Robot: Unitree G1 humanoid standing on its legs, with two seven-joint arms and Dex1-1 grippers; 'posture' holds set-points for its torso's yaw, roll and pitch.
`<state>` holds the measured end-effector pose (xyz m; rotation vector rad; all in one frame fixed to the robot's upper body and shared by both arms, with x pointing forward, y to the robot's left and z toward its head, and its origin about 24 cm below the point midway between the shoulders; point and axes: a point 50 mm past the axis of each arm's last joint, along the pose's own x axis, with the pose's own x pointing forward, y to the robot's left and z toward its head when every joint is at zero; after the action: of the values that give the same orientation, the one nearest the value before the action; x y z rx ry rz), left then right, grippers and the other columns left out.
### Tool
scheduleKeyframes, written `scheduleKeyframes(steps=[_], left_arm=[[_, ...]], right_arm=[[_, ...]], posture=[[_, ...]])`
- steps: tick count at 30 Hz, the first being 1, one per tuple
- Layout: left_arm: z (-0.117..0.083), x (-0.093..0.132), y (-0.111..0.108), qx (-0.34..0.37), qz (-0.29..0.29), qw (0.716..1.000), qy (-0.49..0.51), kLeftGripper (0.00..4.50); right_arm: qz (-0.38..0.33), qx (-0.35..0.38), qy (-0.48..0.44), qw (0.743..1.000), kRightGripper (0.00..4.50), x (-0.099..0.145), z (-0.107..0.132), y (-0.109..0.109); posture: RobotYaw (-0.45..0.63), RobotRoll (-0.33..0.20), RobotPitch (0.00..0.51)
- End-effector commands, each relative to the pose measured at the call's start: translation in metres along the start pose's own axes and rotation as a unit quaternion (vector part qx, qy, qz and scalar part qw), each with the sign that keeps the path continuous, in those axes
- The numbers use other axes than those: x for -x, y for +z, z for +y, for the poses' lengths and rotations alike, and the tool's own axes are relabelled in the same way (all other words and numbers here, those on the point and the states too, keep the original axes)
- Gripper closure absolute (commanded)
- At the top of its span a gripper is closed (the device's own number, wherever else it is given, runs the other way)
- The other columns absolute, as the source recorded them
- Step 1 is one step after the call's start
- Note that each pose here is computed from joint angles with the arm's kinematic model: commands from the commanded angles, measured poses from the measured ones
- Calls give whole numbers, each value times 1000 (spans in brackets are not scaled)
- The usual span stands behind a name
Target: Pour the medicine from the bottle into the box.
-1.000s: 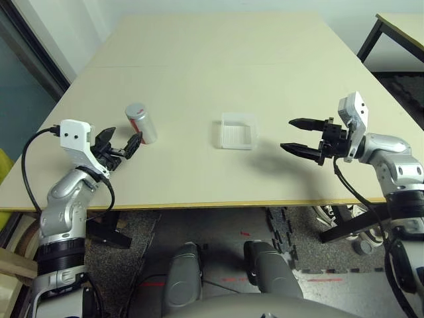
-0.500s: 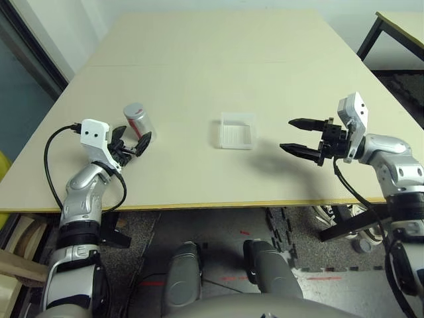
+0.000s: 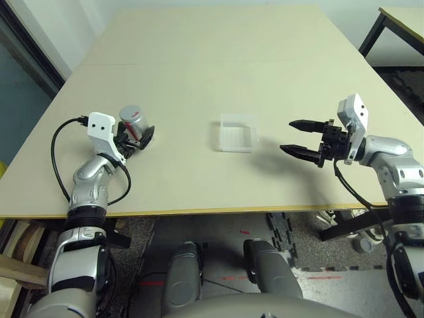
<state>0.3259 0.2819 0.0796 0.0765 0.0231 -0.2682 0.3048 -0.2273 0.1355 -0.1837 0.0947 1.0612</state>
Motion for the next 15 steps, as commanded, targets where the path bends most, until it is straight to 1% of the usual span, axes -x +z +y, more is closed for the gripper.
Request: scheduleKeyframes(steps=[1,8,15], left_arm=[[-2,-2,-3,-5,6,1000,-9,15],[-7,-9,-3,-7,4,1000,-21,15],[-7,-17,1,-10,1,1000,-24,15]], right_arm=[[-2,2,-5,1000,0,3,0,2],[-3,4,-7,1000,0,3,0,3],[-4,3,-8,1000,0,4,1,3]], posture=[[-167,0,106],[-175,0,106],[-182,0,106]])
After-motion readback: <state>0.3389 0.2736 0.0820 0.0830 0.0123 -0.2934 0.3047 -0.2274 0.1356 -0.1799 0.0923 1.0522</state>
